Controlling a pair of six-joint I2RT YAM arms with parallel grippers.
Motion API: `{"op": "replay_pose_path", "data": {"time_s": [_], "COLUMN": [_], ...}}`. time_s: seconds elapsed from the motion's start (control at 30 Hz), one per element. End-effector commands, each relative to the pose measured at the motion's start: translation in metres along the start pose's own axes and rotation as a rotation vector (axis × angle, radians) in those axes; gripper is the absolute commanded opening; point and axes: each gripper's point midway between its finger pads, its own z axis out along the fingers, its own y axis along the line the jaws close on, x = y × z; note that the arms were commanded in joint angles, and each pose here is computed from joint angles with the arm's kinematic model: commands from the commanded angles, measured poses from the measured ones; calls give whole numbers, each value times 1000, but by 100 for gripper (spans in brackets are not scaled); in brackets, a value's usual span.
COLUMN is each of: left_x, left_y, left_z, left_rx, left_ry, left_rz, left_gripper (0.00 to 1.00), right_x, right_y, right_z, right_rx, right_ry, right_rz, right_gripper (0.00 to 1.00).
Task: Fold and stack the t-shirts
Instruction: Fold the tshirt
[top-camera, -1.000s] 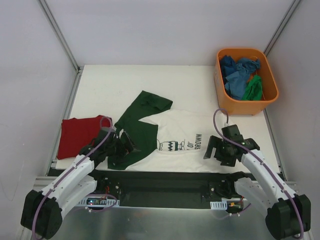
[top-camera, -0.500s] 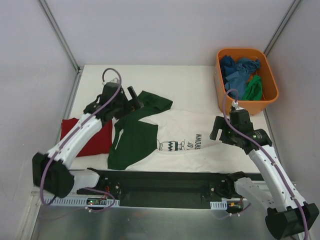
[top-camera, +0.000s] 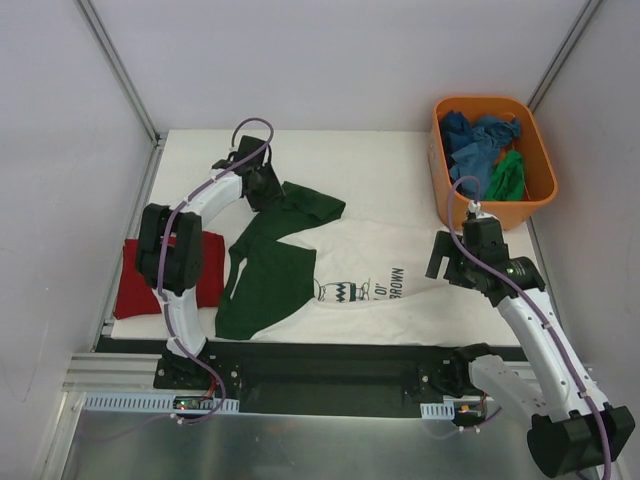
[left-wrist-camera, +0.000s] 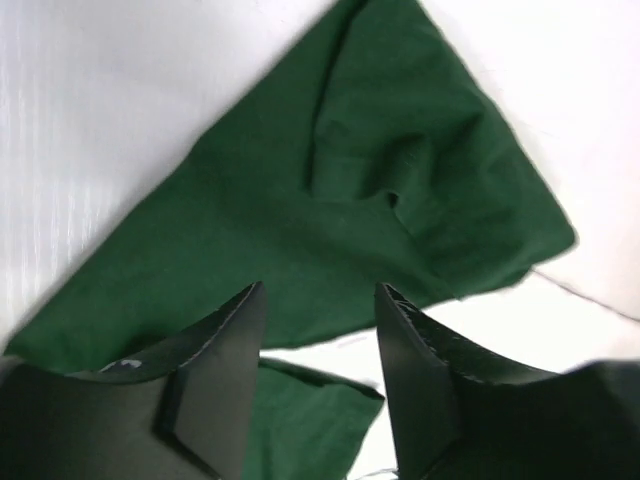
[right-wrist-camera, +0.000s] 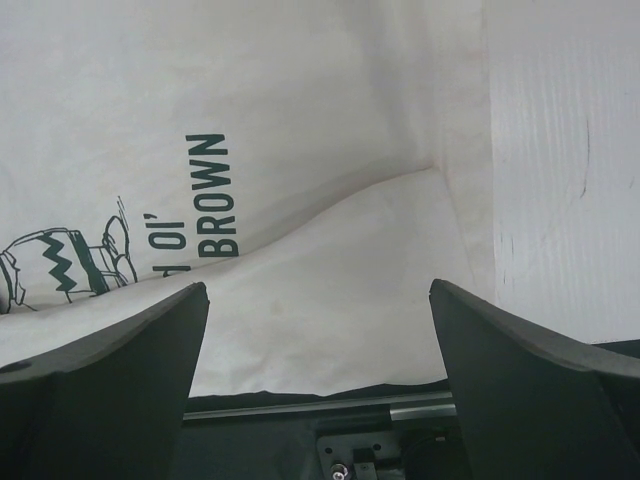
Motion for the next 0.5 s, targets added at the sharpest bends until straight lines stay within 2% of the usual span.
{"op": "replay_pose_path", "data": {"time_s": [0.0,0.23,0.47], "left_x": [-7,0,1], "left_y": [-6,-9,-10], "left_z": [18,47,64], "left_rx": [5,18,9], "left_ry": [22,89,107], "left_rz": [-6,-17,-48], "left_gripper": [45,41,37], "right_x": [-10,-11,-11], "right_y": [-13,-23,-30], "right_z": [-5,-5,-4], "right_rx": [36,69,88], "right_ry": [-59,-66,-65], "right_rz": [-4,8,14], "right_gripper": [97,97,97]}}
